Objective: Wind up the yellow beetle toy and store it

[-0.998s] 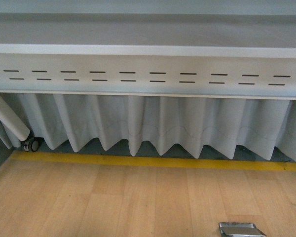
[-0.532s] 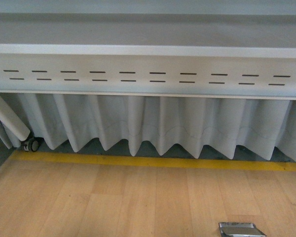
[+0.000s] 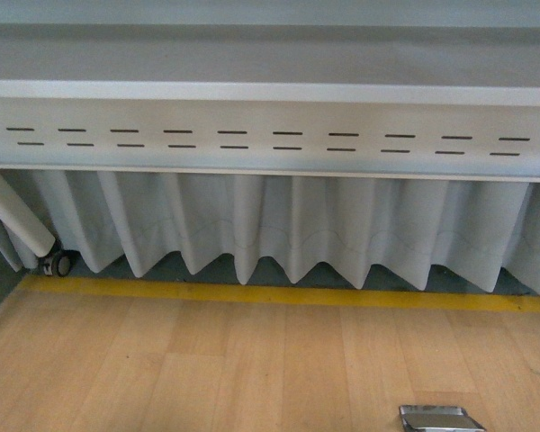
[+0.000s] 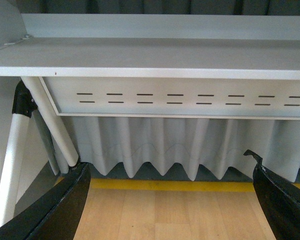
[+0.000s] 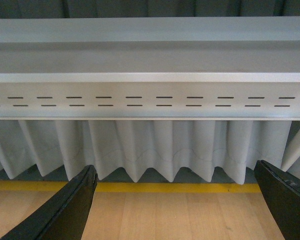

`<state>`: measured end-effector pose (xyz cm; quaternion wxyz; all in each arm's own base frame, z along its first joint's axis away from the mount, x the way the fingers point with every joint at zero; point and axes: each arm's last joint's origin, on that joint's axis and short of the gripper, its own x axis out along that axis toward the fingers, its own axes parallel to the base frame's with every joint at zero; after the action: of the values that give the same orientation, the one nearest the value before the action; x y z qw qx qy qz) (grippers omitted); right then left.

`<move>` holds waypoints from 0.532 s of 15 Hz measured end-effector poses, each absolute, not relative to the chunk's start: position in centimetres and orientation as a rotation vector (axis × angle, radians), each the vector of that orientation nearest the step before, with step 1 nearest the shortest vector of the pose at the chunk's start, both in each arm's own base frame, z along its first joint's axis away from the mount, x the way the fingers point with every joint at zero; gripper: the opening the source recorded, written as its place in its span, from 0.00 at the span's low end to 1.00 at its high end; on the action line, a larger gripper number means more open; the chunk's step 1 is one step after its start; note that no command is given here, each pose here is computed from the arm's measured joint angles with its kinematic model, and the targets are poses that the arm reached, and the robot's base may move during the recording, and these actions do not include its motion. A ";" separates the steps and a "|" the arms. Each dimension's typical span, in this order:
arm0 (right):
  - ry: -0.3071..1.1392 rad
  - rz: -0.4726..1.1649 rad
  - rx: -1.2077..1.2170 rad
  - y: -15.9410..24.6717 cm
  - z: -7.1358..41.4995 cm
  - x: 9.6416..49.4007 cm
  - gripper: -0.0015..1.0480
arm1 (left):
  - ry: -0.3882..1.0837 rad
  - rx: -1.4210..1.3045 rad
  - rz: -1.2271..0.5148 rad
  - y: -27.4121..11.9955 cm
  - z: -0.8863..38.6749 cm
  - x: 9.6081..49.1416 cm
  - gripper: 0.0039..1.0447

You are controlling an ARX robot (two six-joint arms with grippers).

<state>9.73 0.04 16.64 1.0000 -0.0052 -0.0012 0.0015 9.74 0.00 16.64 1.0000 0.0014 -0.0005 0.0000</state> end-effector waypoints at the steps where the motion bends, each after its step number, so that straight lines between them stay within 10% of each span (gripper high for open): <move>1: -0.002 0.003 -0.010 0.0 16.6 9.7 0.94 | -0.001 0.003 0.000 0.0 16.6 9.7 0.94; 8: -0.002 0.003 -0.010 0.0 16.6 9.7 0.94 | -0.001 0.003 0.000 0.0 16.6 9.7 0.94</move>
<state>9.73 0.04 16.64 1.0000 -0.0052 -0.0012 0.0015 9.74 0.00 16.64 1.0000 0.0014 -0.0005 0.0000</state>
